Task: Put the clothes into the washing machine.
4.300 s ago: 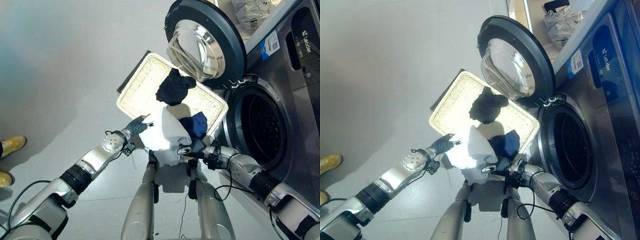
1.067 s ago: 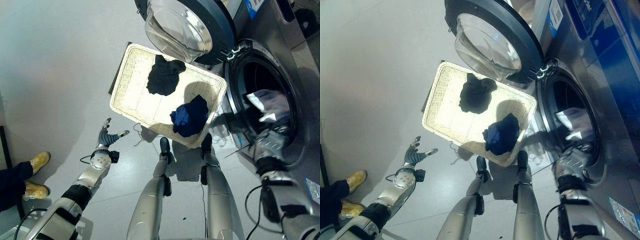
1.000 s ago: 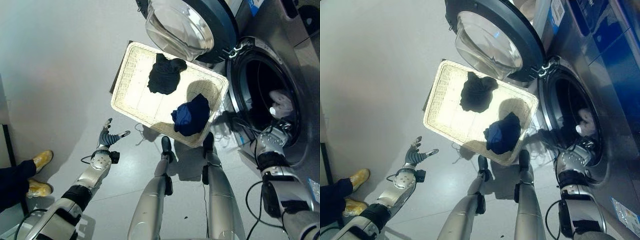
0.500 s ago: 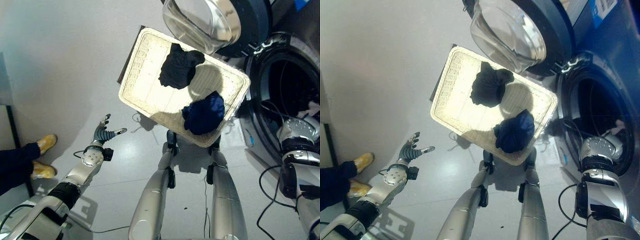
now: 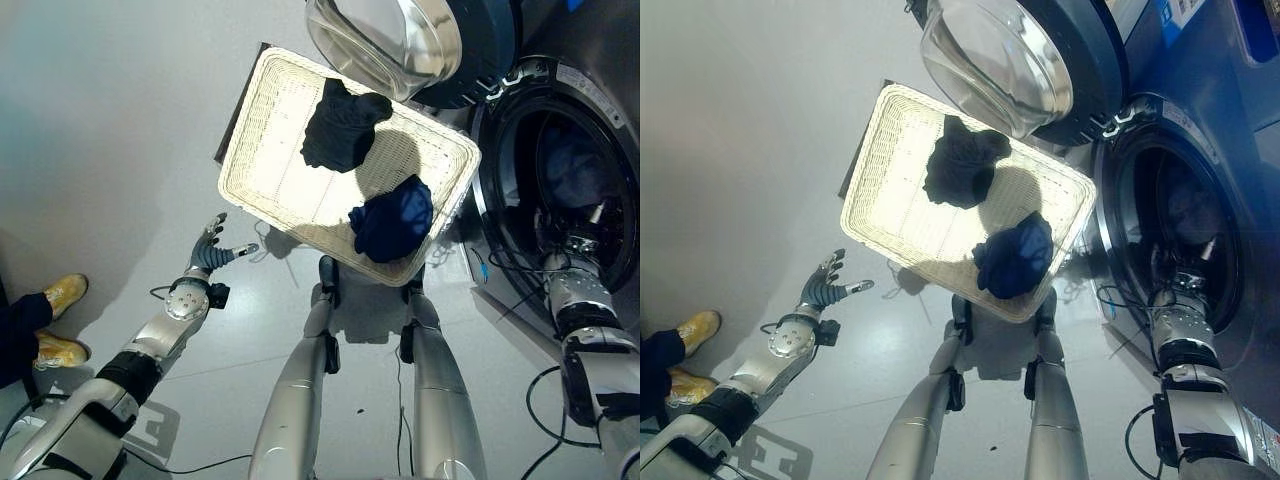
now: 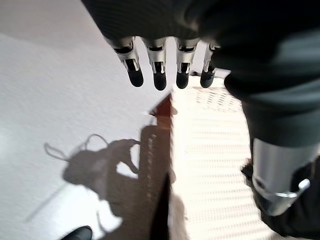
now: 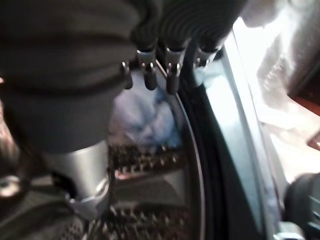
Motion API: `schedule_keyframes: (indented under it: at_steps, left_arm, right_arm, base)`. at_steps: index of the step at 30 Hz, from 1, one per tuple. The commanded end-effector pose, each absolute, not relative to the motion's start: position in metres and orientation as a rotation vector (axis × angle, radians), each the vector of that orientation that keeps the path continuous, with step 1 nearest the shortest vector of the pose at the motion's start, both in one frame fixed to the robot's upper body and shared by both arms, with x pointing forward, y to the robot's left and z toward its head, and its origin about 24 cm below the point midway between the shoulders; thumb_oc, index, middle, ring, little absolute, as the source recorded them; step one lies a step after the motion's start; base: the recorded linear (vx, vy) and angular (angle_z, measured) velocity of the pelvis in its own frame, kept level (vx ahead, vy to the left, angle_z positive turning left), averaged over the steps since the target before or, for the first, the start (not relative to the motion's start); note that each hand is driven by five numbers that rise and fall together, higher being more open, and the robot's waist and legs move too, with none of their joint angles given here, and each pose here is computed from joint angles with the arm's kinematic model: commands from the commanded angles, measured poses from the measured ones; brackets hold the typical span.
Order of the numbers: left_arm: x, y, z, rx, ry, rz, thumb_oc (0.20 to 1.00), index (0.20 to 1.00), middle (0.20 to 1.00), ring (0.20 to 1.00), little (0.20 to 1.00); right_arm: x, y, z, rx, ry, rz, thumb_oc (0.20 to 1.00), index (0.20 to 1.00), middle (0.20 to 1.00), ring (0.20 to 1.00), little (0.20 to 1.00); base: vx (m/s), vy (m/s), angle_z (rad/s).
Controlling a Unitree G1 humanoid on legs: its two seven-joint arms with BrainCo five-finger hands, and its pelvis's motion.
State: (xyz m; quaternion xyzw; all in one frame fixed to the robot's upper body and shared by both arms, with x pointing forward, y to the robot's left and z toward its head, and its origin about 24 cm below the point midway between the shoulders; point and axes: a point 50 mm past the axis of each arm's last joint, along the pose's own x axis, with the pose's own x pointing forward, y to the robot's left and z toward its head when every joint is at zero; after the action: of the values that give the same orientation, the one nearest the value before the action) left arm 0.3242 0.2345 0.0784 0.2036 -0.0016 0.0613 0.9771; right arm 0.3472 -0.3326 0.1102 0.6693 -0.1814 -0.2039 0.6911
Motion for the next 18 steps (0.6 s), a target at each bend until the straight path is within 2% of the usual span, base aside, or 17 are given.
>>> schedule_keyframes:
  at_steps: [1, 7, 12, 15, 18]
  left_arm:
    - [0.324, 0.239, 0.087, 0.354, -0.086, 0.225, 1.0, 1.0, 1.0, 1.0, 1.0]
    - [0.321, 0.23, 0.093, 0.371, -0.196, 0.304, 1.0, 1.0, 1.0, 1.0, 1.0]
    - [0.322, 0.213, 0.098, 0.441, -0.248, 0.245, 1.0, 1.0, 1.0, 1.0, 1.0]
    - [0.329, 0.197, 0.102, 0.517, -0.259, 0.161, 1.0, 1.0, 1.0, 1.0, 1.0]
    - [0.332, 0.193, 0.107, 0.56, -0.279, 0.154, 1.0, 1.0, 1.0, 1.0, 1.0]
  right_arm:
    - [0.332, -0.348, 0.113, 1.39, -0.526, -0.486, 1.0, 1.0, 1.0, 1.0, 1.0]
    - [0.325, -0.317, 0.078, 1.319, -0.43, -0.535, 1.0, 1.0, 1.0, 1.0, 1.0]
    - [0.319, -0.295, 0.058, 1.081, -0.281, -0.556, 1.0, 1.0, 1.0, 1.0, 1.0]
    - [0.317, -0.274, 0.04, 0.913, -0.134, -0.47, 1.0, 1.0, 1.0, 1.0, 1.0]
    - [0.316, -0.266, 0.033, 0.874, -0.094, -0.437, 1.0, 1.0, 1.0, 1.0, 1.0]
  base:
    - [-0.02, 0.073, 0.01]
    - [-0.02, 0.09, -0.01]
    - [-0.02, 0.099, -0.02]
    - [-0.03, 0.145, -0.04]
    - [-0.01, 0.075, -0.09]
